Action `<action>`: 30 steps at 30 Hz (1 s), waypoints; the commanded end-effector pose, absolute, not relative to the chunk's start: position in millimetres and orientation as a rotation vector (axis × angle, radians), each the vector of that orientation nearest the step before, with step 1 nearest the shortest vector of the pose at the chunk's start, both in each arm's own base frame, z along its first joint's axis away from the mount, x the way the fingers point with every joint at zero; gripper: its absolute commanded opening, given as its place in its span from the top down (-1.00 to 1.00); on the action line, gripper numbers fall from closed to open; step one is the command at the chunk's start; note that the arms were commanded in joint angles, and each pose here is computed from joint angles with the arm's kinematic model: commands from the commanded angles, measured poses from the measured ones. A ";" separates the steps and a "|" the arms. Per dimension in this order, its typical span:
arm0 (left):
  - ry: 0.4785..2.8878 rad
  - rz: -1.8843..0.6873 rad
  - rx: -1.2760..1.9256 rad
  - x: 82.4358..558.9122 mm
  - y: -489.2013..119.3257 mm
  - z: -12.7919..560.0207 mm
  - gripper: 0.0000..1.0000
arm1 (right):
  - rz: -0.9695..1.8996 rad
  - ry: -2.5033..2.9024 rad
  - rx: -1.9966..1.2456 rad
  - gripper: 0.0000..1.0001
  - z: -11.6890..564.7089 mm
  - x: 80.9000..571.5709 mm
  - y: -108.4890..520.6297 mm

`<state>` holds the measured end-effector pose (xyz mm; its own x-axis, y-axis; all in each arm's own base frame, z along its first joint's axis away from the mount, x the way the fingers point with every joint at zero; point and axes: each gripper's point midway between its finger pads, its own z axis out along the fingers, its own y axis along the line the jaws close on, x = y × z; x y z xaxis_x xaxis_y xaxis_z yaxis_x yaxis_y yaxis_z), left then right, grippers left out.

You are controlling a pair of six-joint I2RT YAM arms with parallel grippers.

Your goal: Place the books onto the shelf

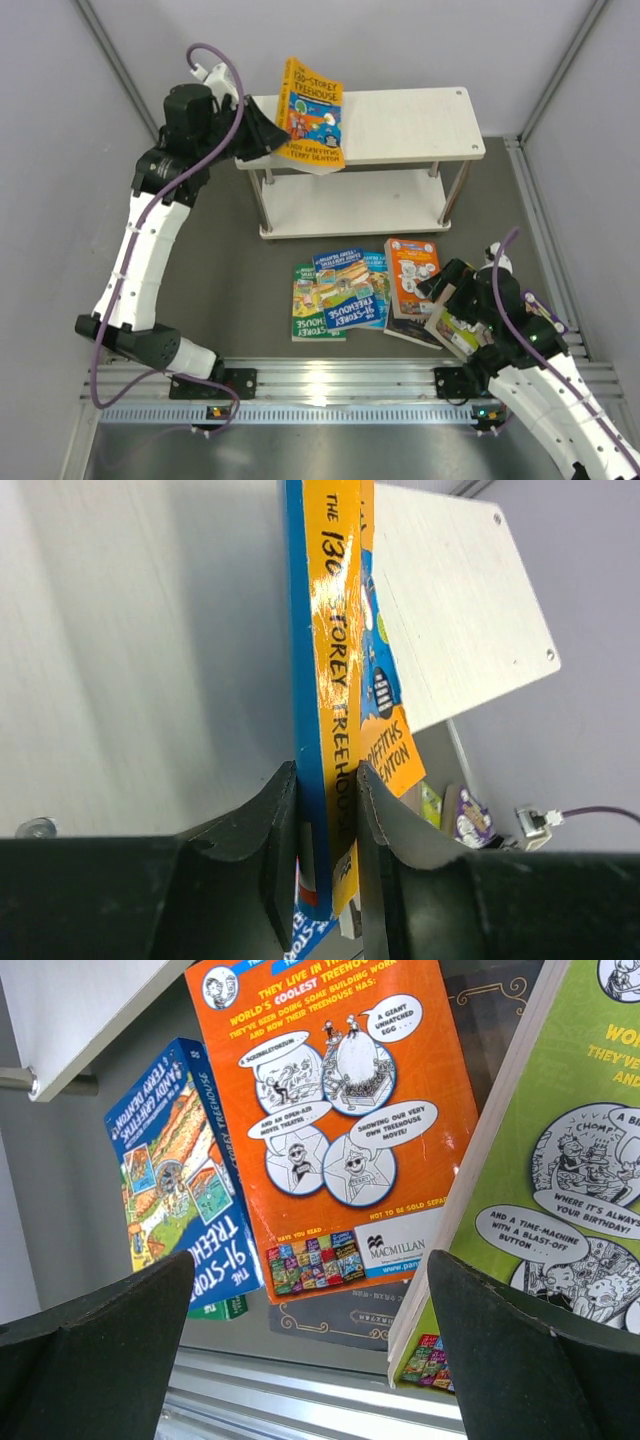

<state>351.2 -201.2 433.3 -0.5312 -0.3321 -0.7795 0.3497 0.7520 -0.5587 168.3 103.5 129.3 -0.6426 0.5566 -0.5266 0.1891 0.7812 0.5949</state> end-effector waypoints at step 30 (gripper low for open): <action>2.097 -0.816 -0.248 406.5 -120.6 380.7 -0.20 | 0.659 2.232 0.546 -1.00 127.6 162.2 102.1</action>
